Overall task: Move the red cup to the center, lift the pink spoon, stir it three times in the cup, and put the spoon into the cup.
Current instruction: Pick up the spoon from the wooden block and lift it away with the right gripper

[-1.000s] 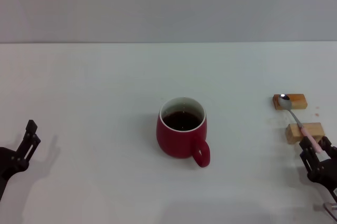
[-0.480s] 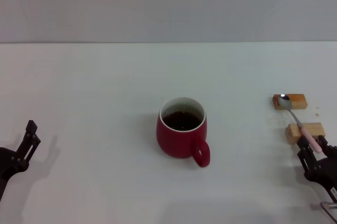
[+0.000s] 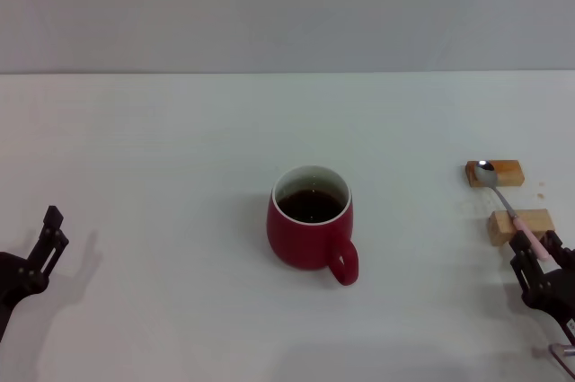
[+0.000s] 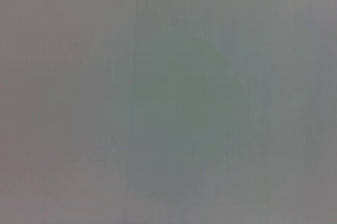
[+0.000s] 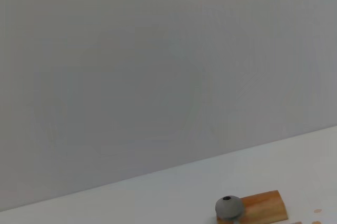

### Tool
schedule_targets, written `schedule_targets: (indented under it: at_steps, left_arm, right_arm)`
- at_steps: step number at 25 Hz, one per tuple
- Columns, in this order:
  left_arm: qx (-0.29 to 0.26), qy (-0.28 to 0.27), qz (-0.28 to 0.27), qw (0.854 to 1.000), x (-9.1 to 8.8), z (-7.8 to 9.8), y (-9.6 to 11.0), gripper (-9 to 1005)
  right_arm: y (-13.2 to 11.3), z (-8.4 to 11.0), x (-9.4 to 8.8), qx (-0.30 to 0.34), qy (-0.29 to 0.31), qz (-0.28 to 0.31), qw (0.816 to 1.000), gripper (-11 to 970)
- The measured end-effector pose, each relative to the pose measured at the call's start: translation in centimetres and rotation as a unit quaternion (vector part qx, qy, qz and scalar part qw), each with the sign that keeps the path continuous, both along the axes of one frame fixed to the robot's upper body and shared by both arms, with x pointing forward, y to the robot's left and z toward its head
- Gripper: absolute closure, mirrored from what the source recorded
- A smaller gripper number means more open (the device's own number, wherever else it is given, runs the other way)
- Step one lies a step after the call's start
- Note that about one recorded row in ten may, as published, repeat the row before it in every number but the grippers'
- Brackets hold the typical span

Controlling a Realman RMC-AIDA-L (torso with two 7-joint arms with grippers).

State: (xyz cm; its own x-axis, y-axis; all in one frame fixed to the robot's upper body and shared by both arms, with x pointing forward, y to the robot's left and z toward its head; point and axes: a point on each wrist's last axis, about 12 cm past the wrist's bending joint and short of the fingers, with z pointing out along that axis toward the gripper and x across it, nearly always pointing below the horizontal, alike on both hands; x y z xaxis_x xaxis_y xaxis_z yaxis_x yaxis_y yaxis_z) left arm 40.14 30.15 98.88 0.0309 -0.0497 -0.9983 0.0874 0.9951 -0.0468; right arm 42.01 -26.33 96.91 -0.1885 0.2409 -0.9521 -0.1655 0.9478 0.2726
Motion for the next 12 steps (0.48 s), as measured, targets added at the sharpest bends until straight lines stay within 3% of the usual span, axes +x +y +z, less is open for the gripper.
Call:
schedule_targets:
  at_steps: [12]
  left_arm:
    - [-0.001,0.002,0.002,1.0,-0.17,-0.06,0.22,136]
  right_arm:
    - [0.06,0.09,0.21,0.0,-0.003,0.001,1.0,639]
